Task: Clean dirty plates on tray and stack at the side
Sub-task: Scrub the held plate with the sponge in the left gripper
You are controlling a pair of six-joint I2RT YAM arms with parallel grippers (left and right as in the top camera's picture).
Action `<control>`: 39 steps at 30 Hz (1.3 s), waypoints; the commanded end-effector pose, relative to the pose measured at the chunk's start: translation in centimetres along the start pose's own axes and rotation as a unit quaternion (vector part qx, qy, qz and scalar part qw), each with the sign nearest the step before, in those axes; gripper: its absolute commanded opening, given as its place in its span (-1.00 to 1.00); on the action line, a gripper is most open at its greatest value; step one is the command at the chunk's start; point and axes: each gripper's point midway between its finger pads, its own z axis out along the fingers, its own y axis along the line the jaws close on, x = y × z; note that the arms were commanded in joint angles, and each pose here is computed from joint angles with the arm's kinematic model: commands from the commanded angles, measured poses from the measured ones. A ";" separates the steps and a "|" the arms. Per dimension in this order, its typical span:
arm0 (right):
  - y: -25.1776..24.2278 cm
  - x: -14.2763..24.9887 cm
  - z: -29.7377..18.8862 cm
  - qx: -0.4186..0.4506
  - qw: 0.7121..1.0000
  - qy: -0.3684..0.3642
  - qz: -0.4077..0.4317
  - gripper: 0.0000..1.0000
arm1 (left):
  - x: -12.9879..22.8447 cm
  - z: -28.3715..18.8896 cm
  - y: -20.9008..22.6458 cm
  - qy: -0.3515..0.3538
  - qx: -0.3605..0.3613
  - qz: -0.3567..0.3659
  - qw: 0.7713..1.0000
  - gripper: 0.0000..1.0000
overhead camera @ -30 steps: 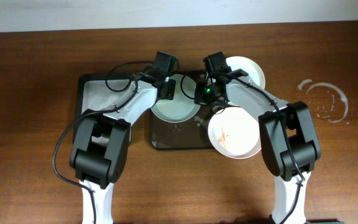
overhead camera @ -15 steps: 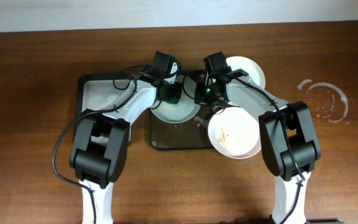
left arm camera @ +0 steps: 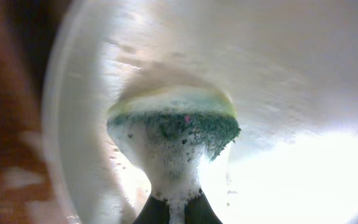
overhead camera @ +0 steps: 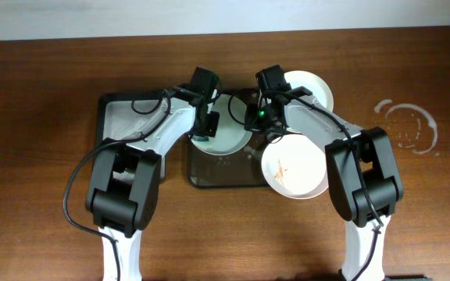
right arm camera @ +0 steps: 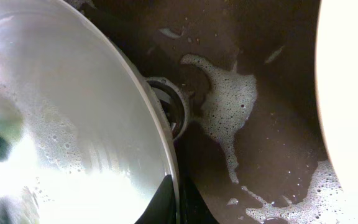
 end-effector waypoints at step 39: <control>0.3 -0.2 0.1 -0.009 1.000 0.001 -0.006 -0.92 | -1.7 1.5 -2.6 -0.027 0.116 -0.061 0.991 -0.99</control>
